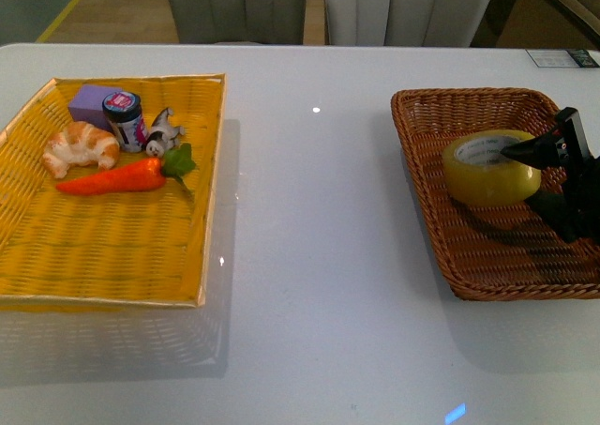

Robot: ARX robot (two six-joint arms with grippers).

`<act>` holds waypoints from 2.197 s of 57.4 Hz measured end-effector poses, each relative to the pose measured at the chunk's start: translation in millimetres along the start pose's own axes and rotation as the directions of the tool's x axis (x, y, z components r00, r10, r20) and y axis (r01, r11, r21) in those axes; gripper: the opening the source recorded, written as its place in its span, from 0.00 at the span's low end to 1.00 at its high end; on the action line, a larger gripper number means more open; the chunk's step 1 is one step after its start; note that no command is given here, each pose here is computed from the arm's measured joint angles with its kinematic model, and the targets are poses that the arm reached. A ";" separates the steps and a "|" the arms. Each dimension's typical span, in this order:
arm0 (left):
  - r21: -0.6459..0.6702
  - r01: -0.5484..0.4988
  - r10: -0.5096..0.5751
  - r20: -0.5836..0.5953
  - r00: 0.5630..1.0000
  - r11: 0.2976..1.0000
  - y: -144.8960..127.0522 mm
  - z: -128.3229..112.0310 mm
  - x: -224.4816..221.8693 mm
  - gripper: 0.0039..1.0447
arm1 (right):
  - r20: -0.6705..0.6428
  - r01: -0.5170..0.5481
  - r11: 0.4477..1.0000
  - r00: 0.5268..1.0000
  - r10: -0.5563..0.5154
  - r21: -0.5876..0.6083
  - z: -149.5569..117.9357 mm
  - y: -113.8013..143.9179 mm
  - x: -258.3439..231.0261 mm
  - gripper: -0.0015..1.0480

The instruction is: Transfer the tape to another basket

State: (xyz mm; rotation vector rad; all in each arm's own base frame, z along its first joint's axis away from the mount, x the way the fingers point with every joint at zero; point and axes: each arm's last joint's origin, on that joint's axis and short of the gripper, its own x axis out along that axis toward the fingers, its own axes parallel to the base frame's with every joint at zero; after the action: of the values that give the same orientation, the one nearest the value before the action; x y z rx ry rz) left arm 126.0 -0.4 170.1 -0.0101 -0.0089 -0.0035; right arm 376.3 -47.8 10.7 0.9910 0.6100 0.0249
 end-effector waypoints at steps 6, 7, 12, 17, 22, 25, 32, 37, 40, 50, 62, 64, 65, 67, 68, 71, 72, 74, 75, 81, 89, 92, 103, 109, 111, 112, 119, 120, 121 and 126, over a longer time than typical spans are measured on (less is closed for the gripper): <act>0.000 0.000 0.000 0.005 1.000 1.000 0.0 0.8 -3.1 0.01 | -0.001 0.007 1.000 1.000 -0.007 -0.002 -0.5 -1.5 -7.7 0.90; 0.000 0.000 0.000 0.005 1.000 1.000 0.0 1.0 -3.7 0.01 | 0.000 0.008 1.000 1.000 -0.008 -0.001 -0.2 -1.4 -10.4 0.92; 0.000 0.000 0.000 0.005 1.000 1.000 0.0 1.1 -6.1 0.01 | 0.017 -0.001 1.000 1.000 0.002 -0.016 5.9 3.6 -25.5 0.91; 0.000 0.000 0.000 0.007 1.000 1.000 0.0 1.4 -8.5 0.01 | 0.048 -0.018 0.999 0.999 0.020 -0.038 16.8 13.6 -45.6 0.91; 0.000 0.000 0.000 0.005 1.000 1.000 0.0 1.3 -10.6 0.01 | 0.066 -0.030 0.997 0.997 0.035 -0.068 24.1 23.3 -69.8 0.91; 0.000 0.000 0.000 0.006 1.000 1.000 0.0 1.3 -11.8 0.01 | 0.069 -0.031 0.996 0.997 0.037 -0.089 25.9 27.7 -84.8 0.91; 0.000 0.000 0.000 0.006 1.000 1.000 0.0 1.2 -14.3 0.01 | 0.107 -0.008 0.987 0.994 0.026 -0.162 29.5 38.8 -129.0 0.91; 0.000 0.000 0.000 0.006 1.000 1.000 0.0 1.1 -15.9 0.01 | 0.155 0.004 0.974 0.987 0.033 -0.228 31.4 46.7 -164.7 0.91; 0.000 0.000 0.000 0.006 1.000 1.000 0.0 1.0 -17.0 0.01 | 0.192 0.004 0.963 0.980 0.050 -0.268 30.7 52.8 -193.1 0.91; 0.000 0.000 0.000 -0.020 1.000 1.000 0.0 -3.3 -27.0 0.01 | 0.381 0.058 0.903 0.917 0.121 -0.425 24.8 71.0 -262.4 0.86; 0.000 0.000 0.000 -0.011 1.000 1.000 0.1 -2.8 -28.3 0.01 | 0.500 0.267 0.620 0.834 0.235 -0.738 -22.8 85.3 -278.3 0.49; 0.000 -0.001 0.001 -0.010 1.000 1.000 0.1 -2.7 -28.3 0.01 | 0.496 0.273 0.612 0.837 0.229 -0.742 -28.8 84.0 -277.1 0.44; 0.000 -0.001 0.001 -0.010 1.000 1.000 0.1 -2.7 -28.3 0.01 | 0.494 0.275 0.608 0.840 0.226 -0.745 -32.6 83.5 -276.2 0.41; 0.000 0.000 0.000 -0.010 1.000 1.000 0.1 -2.7 -28.3 0.01 | 0.493 0.280 0.598 0.841 0.225 -0.751 -39.1 83.5 -275.6 0.34; 0.000 0.000 0.000 -0.010 1.000 1.000 0.1 -2.7 -28.3 0.01 | 0.493 0.282 0.596 0.840 0.225 -0.752 -40.5 83.7 -275.6 0.33; 0.000 0.000 0.000 -0.010 1.000 1.000 0.0 -2.7 -28.3 0.01 | 0.499 0.289 0.589 0.836 0.229 -0.755 -47.7 85.2 -276.0 0.22; 0.000 0.000 0.000 -0.010 1.000 1.000 0.0 -2.7 -28.3 0.01 | 0.500 0.291 0.587 0.835 0.230 -0.756 -50.0 85.6 -276.1 0.19; 0.000 0.000 0.000 -0.010 1.000 1.000 0.0 -2.7 -28.3 0.01 | 0.502 0.293 0.585 0.834 0.231 -0.756 -53.3 85.9 -276.2 0.14; 0.000 0.000 0.000 -0.010 1.000 1.000 0.1 -2.7 -28.3 0.01 | 0.501 0.293 0.584 0.834 0.232 -0.757 -55.5 86.0 -276.2 0.11; 0.000 0.000 0.000 -0.010 1.000 1.000 0.1 -2.7 -28.3 0.01 | 0.496 0.294 0.573 0.837 0.231 -0.765 -66.7 85.5 -275.6 0.02; 0.000 0.000 0.000 -0.010 1.000 1.000 0.1 -2.7 -28.3 0.01 | 0.495 0.293 0.570 0.835 0.239 -0.768 -78.8 86.2 -276.9 0.02; 0.000 0.000 0.000 -0.010 1.000 1.000 0.1 -2.7 -28.3 0.01 | 0.496 0.293 0.570 0.835 0.238 -0.768 -81.7 85.9 -277.2 0.02; 0.000 0.000 0.000 -0.010 1.000 1.000 0.1 -2.7 -28.3 0.01 | 0.525 0.315 0.574 0.816 0.243 -0.756 -93.0 87.7 -277.2 0.02; 0.000 0.000 0.000 -0.010 1.000 1.000 0.1 -2.7 -28.3 0.01 | 0.502 0.286 0.566 0.822 0.270 -0.773 -98.7 91.1 -278.7 0.02; 0.000 0.000 0.000 -0.010 1.000 1.000 0.1 -2.7 -28.3 0.01 | 0.504 0.289 0.567 0.821 0.267 -0.771 -99.1 90.8 -279.2 0.02; 0.000 0.000 0.000 -0.010 1.000 1.000 0.1 -2.7 -28.3 0.01 | 0.504 0.289 0.567 0.821 0.267 -0.772 -99.4 90.7 -279.6 0.02; 0.000 0.000 0.000 -0.010 1.000 1.000 0.1 -2.7 -28.3 0.01 | 0.502 0.288 0.566 0.823 0.267 -0.772 -101.2 89.9 -281.9 0.02; 0.000 0.000 0.000 -0.010 1.000 1.000 0.1 -2.7 -28.3 0.01 | 0.502 0.288 0.566 0.822 0.267 -0.772 -101.4 89.8 -282.3 0.02; 0.000 0.000 0.000 -0.010 1.000 1.000 0.1 -2.7 -28.3 0.01 | 0.502 0.288 0.566 0.822 0.267 -0.772 -101.6 89.7 -282.7 0.02; 0.000 0.000 0.000 -0.010 1.000 1.000 0.1 -2.7 -28.3 0.01 | 0.503 0.288 0.566 0.822 0.268 -0.772 -102.5 89.3 -284.2 0.02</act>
State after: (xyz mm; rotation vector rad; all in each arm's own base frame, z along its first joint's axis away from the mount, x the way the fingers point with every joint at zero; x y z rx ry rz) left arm 97.8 -0.3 167.2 -0.0101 0.0010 -0.0030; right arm 111.3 -0.4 174.1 0.0054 -0.0238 -0.0015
